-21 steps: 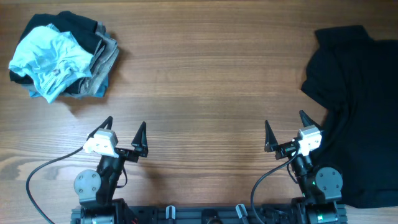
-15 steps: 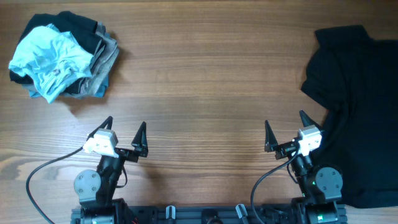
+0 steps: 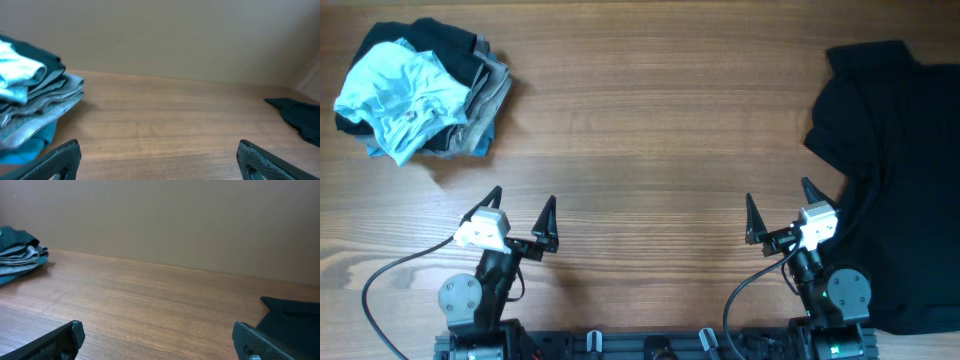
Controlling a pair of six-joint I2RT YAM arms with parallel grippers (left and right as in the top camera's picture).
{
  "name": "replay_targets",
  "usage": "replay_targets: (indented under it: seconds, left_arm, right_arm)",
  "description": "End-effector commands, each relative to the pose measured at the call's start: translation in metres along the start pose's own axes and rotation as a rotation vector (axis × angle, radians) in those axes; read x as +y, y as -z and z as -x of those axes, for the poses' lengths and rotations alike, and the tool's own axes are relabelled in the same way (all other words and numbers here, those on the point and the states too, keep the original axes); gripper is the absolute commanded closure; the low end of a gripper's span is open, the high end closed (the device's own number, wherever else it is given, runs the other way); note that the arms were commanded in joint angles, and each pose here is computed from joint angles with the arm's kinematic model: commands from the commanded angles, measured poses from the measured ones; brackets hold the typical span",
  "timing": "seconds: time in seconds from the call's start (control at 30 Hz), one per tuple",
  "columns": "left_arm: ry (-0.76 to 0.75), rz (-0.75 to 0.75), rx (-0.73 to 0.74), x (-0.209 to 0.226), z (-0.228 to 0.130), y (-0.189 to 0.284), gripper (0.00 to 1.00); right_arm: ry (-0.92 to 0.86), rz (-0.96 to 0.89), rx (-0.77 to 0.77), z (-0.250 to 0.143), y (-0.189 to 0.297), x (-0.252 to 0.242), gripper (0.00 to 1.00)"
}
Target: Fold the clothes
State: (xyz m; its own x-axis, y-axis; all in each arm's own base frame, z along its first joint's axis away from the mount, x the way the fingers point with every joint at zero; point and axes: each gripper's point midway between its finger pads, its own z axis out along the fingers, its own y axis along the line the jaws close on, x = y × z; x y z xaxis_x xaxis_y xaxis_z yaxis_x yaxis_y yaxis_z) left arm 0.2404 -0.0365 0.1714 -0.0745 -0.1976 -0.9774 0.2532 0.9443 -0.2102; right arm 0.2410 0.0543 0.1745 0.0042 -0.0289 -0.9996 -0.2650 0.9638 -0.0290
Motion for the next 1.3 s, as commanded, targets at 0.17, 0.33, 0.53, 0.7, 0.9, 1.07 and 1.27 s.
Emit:
replay_targets:
  seconds: [0.17, 0.33, 0.53, 0.7, 0.9, 1.07, 1.27]
  left_arm:
    - [-0.005, -0.106, -0.113, -0.026, 0.047, 0.008, 0.0]
    - [0.063, -0.082, -0.023, -0.03, 0.072, 0.004, 0.0]
    - [0.198, -0.006, 0.286, -0.021, 0.118, -0.041, 0.0]
    - [0.335, 0.048, 0.583, -0.007, 0.124, -0.09, 0.0]
    - [0.392, -0.081, 0.695, -0.026, 0.109, -0.103, 0.0]
    - [0.323, -0.026, 0.783, -0.034, 0.088, -0.095, 0.0]
    - [0.245, 0.041, 0.858, -0.041, 0.07, -0.087, 0.0]
  right_arm:
    - [-0.181, 0.116, -0.023, 0.037, 0.01, 0.02, 0.0]
    - [-0.219, 0.109, 0.105, 0.063, 0.014, 0.02, 0.0]
    - [-0.358, 0.059, 0.6, 0.044, -0.024, 0.014, 0.0]
    - [-0.393, 0.175, 0.797, 0.058, -0.089, 0.024, 0.0]
    - [-0.383, -0.471, 0.896, -0.002, -0.141, -0.121, 0.08]
    - [-0.453, -0.62, 1.071, -0.089, -0.133, -0.169, 0.15]
    - [-0.462, -0.661, 1.146, -0.148, -0.139, -0.18, 0.21]
